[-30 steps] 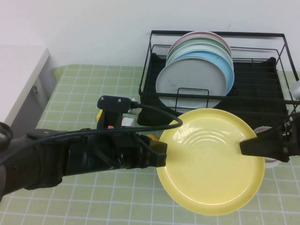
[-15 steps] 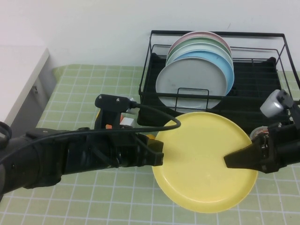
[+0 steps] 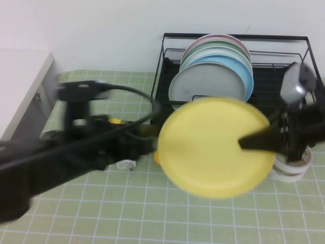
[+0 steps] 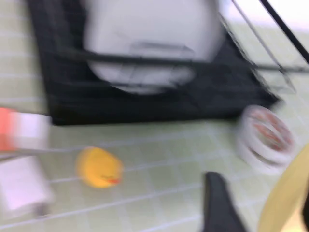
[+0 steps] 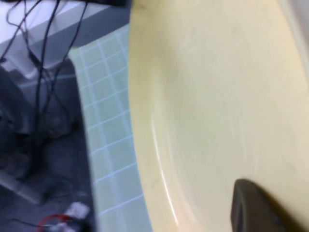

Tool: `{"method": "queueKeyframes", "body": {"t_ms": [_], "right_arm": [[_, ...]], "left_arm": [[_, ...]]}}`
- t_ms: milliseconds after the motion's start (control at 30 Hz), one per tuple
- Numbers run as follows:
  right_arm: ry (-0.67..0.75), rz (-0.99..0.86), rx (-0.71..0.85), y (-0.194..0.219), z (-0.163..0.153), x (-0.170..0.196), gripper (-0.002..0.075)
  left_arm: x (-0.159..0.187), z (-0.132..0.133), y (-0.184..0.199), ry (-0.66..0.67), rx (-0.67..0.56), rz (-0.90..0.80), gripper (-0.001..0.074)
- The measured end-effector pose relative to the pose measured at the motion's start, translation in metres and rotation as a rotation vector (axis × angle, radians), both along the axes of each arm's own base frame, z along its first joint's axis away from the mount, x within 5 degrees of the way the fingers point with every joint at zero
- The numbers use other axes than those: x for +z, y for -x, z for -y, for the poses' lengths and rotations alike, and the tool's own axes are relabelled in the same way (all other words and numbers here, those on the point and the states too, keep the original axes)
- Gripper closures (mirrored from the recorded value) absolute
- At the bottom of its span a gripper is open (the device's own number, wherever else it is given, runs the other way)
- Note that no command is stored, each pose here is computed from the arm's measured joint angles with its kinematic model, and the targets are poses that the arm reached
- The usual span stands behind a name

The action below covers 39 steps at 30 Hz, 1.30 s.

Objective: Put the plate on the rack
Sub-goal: Hand over the plate, then place the plate on the rack

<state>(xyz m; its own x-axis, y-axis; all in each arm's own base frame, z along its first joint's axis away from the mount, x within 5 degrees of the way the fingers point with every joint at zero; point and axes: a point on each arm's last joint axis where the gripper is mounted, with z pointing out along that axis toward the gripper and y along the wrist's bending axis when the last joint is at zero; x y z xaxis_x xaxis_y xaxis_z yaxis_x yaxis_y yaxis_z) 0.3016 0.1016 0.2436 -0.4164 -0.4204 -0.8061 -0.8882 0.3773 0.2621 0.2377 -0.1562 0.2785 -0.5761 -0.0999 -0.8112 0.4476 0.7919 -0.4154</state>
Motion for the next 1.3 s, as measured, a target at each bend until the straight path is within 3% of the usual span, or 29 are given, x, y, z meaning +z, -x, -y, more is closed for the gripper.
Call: {"method": "queueKeyframes", "body": {"t_ms": [167, 300, 533, 700, 1000, 1200, 1300], "right_arm": [[0.03, 0.187, 0.049, -0.02, -0.001, 0.038, 0.0593], [0.055, 0.294, 0.079, -0.029, -0.001, 0.065, 0.0593], [0.104, 0.463, 0.071, -0.045, 0.0, 0.105, 0.0594], [0.201, 0.506, 0.107, -0.067, 0.003, 0.11, 0.0594], [0.237, 0.509, 0.15, -0.129, -0.002, 0.086, 0.0594], [0.247, 0.538, 0.1, -0.174, -0.001, 0.07, 0.0594], [0.241, 0.526, 0.08, -0.192, 0.0, 0.054, 0.0594]], "left_arm": [[0.006, -0.032, 0.031, -0.01, 0.129, 0.051, 0.0632], [0.002, -0.047, 0.054, -0.002, 0.146, 0.068, 0.0715], [-0.005, -0.072, 0.087, 0.008, 0.205, 0.119, 0.0733], [-0.001, -0.089, 0.113, 0.065, 0.221, 0.203, 0.0735], [0.001, -0.116, 0.146, 0.189, 0.316, 0.311, 0.0735], [-0.001, -0.124, 0.157, 0.227, 0.329, 0.355, 0.0735], [-0.004, -0.133, 0.16, 0.22, 0.404, 0.372, 0.0735]]}}
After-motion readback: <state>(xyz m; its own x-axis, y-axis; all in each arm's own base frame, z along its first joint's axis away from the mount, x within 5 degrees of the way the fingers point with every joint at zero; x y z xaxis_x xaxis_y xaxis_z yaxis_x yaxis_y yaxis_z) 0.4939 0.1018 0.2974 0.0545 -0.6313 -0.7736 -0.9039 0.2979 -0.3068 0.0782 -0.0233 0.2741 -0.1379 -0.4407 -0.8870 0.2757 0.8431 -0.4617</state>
